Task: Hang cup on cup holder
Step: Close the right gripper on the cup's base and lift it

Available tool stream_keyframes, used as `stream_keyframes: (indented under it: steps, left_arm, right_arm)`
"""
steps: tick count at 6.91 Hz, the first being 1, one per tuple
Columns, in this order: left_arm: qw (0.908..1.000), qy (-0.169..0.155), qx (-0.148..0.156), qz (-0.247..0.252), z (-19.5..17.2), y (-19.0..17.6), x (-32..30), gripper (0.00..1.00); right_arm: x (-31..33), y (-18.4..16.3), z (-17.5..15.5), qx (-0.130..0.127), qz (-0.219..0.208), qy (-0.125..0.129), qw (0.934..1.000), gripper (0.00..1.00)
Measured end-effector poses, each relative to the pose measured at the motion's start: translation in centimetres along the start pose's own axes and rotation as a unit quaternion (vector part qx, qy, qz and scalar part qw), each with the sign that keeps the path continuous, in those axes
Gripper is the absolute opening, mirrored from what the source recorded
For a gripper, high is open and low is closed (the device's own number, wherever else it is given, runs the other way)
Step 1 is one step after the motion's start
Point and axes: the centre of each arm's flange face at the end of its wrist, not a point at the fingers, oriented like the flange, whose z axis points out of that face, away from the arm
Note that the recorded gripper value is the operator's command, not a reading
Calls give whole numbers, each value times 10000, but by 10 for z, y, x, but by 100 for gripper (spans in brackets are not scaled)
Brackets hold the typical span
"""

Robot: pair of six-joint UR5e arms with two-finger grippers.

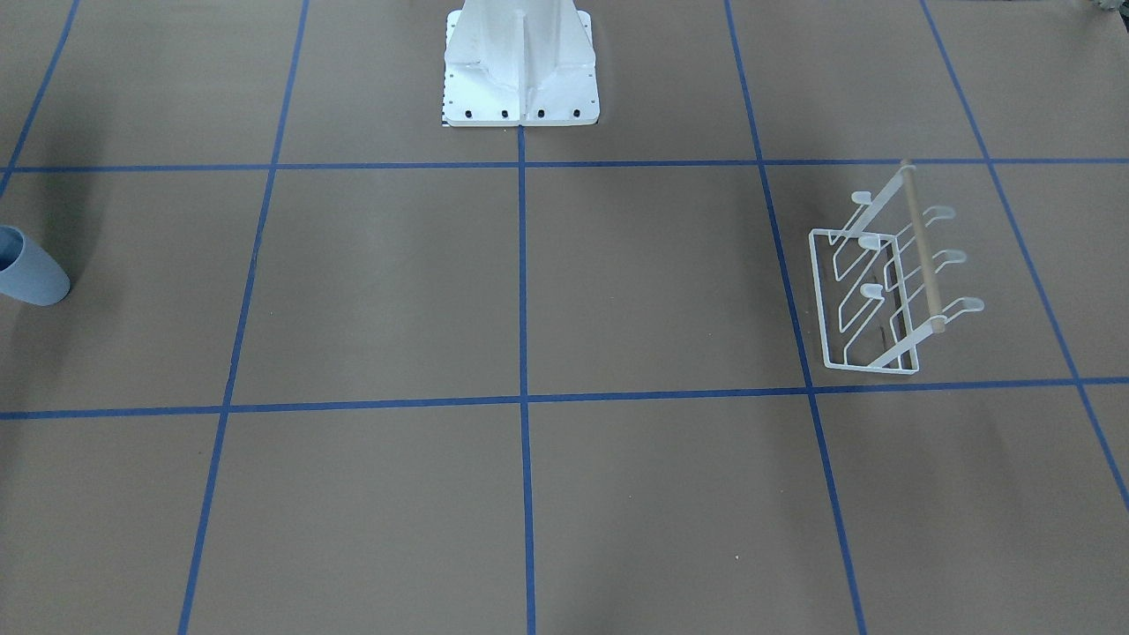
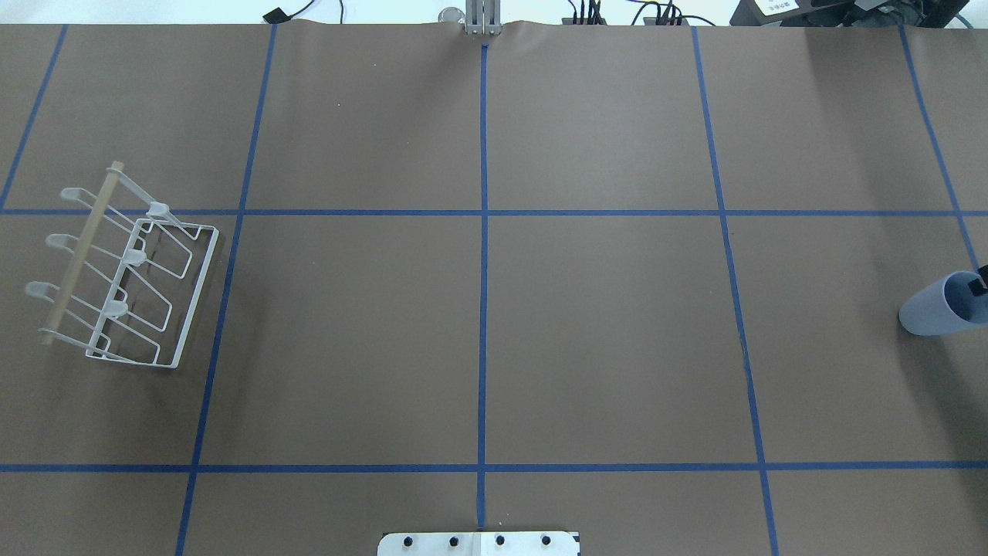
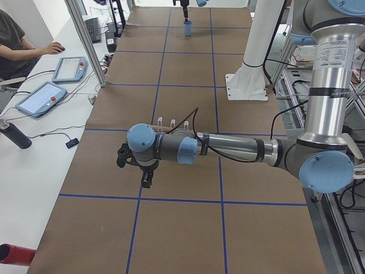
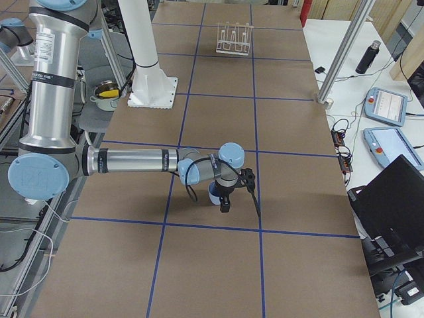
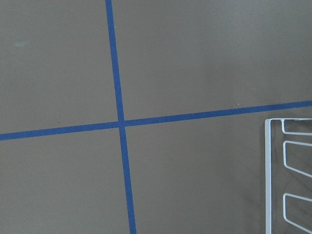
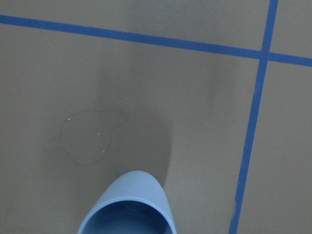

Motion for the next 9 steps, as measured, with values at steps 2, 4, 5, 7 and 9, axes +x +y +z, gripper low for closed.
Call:
stream_keyframes:
  steps: [2,4,5,7,9]
  left_arm:
    - [10000,0,-5,-6,0,1,-1,98]
    - [10000,1,-9,-4,1,1,0,98]
    - [10000,1,-10,-3,1,1,0,98]
    - [10000,-1,-14,-7,1,1,-1,98]
    - [10000,0,-39,-26,4,1,-3,98]
  right_arm:
    - [4,3,14,-146,91,-67,9998,1]
    - [3,4,27,-291,122,-70,9995,0]
    - [1,2,29,-311,134,-76,9994,0]
    - [0,1,30,-328,149,-79,9993,0]
    - [-11,-3,20,-226,54,-144,9996,0]
